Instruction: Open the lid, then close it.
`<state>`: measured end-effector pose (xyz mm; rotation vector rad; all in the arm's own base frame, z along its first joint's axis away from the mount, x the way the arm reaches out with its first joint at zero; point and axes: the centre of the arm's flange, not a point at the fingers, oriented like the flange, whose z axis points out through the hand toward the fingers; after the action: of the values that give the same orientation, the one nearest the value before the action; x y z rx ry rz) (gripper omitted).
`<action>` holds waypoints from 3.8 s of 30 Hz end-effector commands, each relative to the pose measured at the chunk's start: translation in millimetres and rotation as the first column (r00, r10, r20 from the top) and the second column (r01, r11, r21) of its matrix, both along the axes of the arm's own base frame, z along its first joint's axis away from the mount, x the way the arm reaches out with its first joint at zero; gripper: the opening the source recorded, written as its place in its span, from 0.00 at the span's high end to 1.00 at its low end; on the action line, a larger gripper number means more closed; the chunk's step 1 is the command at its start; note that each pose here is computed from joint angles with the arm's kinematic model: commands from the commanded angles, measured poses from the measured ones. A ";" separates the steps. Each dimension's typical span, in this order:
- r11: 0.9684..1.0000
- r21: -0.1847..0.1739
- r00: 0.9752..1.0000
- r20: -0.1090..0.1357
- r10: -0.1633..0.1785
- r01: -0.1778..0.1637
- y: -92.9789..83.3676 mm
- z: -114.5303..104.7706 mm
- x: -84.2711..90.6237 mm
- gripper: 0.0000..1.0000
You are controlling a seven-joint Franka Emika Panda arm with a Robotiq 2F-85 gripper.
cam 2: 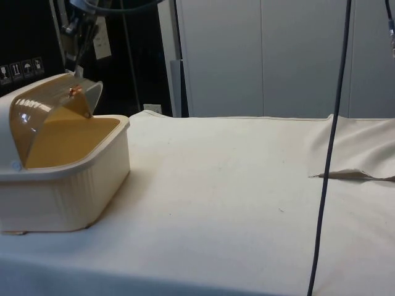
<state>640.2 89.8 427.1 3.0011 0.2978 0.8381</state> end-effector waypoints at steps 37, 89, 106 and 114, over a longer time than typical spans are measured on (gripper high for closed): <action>0.998 -0.005 0.991 -0.120 0.055 -0.056 31.3 -68.3 -15.8 1.00; 1.000 0.000 0.999 -0.025 0.026 -0.026 31.2 -14.4 41.0 1.00; 1.000 0.007 1.000 0.026 0.018 -0.018 29.1 22.0 44.6 1.00; 1.000 0.005 0.999 0.042 0.020 -0.020 28.9 41.7 45.9 1.00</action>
<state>686.9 120.3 466.2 2.9908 0.3325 0.9124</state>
